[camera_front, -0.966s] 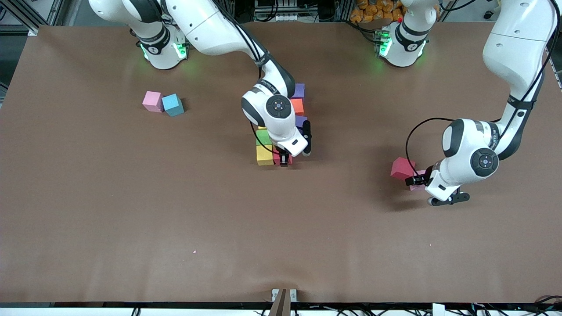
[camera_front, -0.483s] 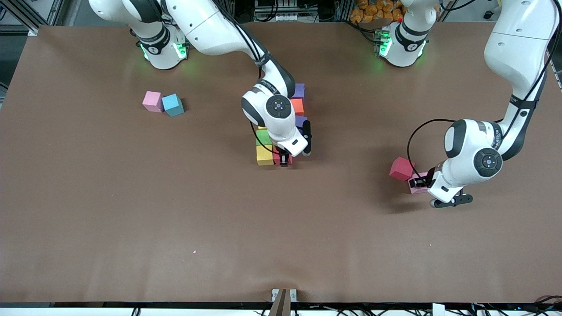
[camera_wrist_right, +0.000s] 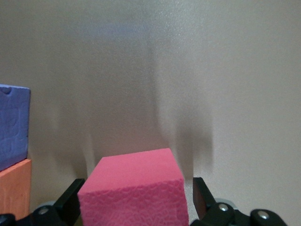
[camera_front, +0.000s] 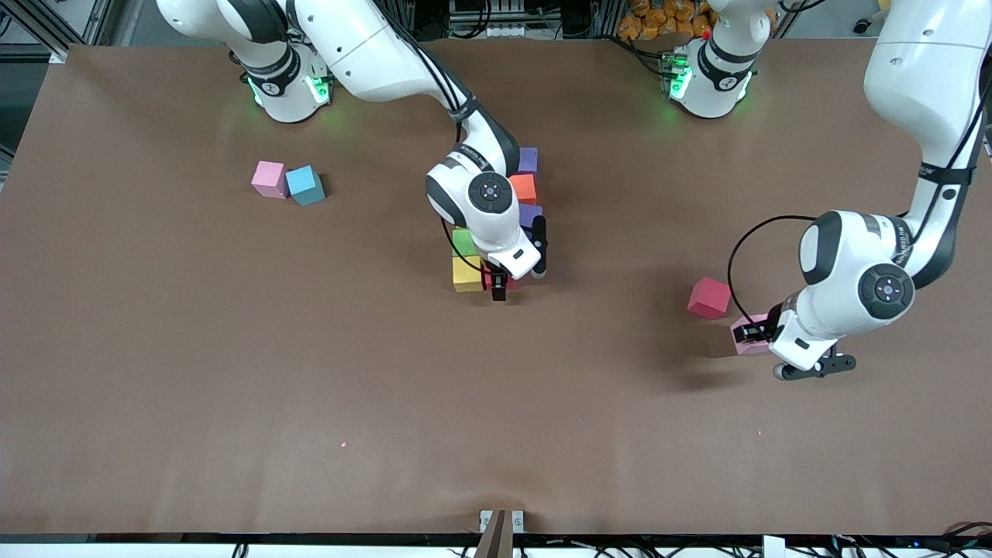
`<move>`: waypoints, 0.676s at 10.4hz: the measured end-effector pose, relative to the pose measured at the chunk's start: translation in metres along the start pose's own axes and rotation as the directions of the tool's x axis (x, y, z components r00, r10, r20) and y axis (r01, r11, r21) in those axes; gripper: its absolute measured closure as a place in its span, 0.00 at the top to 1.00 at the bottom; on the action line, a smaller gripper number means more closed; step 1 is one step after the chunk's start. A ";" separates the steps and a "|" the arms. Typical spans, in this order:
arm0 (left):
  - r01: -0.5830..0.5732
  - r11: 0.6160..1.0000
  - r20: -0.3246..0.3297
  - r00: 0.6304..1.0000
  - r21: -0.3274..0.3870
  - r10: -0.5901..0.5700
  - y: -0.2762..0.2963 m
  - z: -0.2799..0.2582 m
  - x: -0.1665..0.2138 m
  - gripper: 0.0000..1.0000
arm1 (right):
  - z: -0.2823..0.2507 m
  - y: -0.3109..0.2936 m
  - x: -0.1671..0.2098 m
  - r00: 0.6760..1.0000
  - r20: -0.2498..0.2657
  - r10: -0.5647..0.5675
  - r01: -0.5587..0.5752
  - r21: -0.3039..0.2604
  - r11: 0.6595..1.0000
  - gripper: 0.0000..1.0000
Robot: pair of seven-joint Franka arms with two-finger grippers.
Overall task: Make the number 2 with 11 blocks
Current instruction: 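Carry the pink cube to the figure while the right gripper withdraws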
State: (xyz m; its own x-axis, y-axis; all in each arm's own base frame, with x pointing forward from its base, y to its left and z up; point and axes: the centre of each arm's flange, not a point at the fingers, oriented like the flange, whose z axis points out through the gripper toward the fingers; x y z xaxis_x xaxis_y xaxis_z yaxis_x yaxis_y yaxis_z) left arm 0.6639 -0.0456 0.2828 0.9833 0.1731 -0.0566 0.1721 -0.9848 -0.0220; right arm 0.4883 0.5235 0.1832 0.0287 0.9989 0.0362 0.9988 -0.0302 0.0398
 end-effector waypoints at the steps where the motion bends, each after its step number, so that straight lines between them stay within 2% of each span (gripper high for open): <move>1: 0.020 1.000 -0.006 1.000 0.004 -0.020 0.017 -0.015 0.002 0.60 | 0.000 0.000 0.000 1.000 -0.001 0.000 0.000 -0.001 1.000 1.00; 4: 0.137 0.991 -0.020 0.990 -0.001 -0.137 0.081 -0.027 -0.013 0.60 | -0.002 0.002 0.000 1.000 -0.004 0.002 -0.002 -0.004 1.000 1.00; 7: 0.307 0.952 -0.016 0.952 0.002 -0.306 0.165 -0.022 -0.052 0.59 | -0.011 0.004 -0.001 1.000 -0.001 0.006 -0.006 -0.001 1.000 1.00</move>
State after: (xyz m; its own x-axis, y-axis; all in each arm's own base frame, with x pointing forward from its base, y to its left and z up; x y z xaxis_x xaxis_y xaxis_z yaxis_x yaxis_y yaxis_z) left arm 0.6424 -0.2172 0.3041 0.8840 0.4664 -0.0308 0.4651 -0.8843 -0.0399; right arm 0.4918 0.5221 0.1946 0.0347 0.9987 0.0370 0.9985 -0.0362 0.0406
